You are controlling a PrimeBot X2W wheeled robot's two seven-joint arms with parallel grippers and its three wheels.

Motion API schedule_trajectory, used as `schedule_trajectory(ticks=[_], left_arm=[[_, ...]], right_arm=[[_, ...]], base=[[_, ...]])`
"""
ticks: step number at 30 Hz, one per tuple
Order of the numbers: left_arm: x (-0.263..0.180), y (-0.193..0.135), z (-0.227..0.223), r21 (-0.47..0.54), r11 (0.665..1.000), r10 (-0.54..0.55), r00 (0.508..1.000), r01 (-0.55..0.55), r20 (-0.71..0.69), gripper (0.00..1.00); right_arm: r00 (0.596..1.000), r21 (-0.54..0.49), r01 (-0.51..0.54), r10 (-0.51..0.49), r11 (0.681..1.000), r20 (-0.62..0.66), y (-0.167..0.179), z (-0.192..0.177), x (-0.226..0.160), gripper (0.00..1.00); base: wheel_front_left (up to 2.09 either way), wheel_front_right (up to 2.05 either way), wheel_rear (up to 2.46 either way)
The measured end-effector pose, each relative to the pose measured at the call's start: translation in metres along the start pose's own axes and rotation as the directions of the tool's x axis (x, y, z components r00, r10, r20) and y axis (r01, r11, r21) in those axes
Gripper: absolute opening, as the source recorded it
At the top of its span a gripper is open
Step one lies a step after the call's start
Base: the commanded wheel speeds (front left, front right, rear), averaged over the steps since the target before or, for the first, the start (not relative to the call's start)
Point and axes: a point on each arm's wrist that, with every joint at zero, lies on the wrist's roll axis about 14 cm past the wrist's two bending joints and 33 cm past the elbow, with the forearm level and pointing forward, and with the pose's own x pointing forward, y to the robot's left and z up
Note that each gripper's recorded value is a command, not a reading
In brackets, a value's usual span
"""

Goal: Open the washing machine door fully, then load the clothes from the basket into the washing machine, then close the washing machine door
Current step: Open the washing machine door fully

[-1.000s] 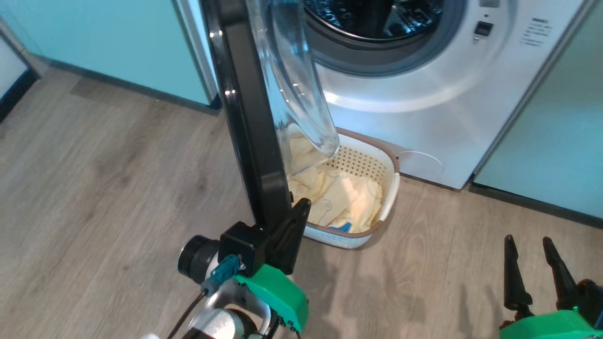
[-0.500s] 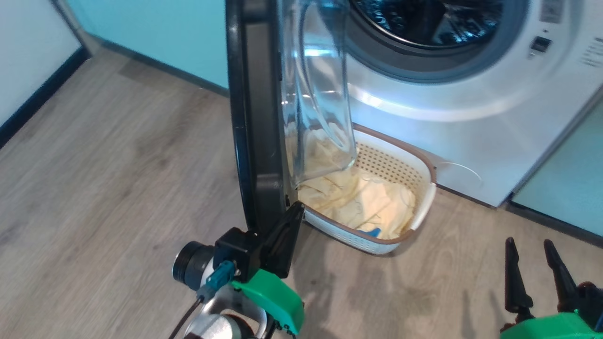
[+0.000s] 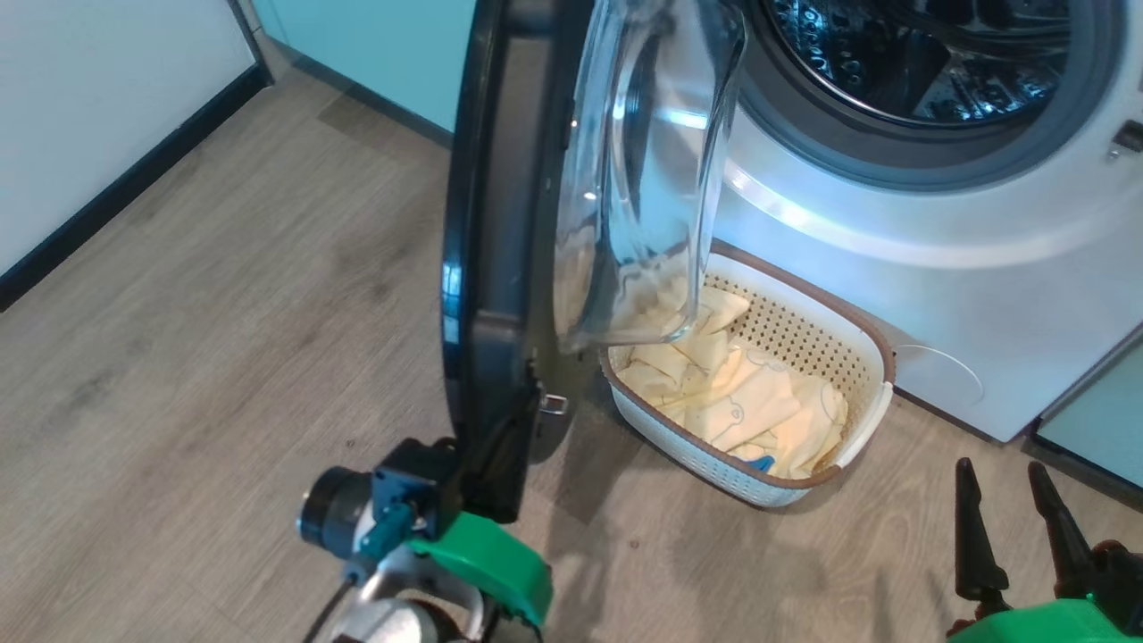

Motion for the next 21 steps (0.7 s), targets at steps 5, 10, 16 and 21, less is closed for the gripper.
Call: schedule_trajectory(ticks=[5,10,16,21], left_arm=[[0.000,0.018,0.001,0.022,0.998,0.050,0.999,-0.050,0.015,0.00],[0.002,0.039,-0.004,0.040,0.994,0.098,0.995,-0.098,0.016,0.00],[0.004,0.060,-0.016,0.064,0.987,0.145,0.989,-0.145,-0.002,0.00],[0.007,0.080,-0.022,0.078,0.978,0.195,0.981,-0.194,0.002,0.00]], right_arm=[[1.000,0.000,-0.006,0.006,1.000,0.000,0.002,0.000,0.001,1.00],[1.000,0.001,0.000,0.000,1.000,-0.003,0.000,-0.001,0.000,1.00],[1.000,0.000,0.011,-0.011,1.000,-0.002,-0.003,-0.001,-0.003,1.00],[1.000,-0.003,0.016,-0.016,1.000,0.002,-0.004,0.001,-0.004,1.00]], base=[[0.00,0.00,0.00],[0.00,0.00,0.00],[0.00,0.00,0.00],[0.00,0.00,0.00]])
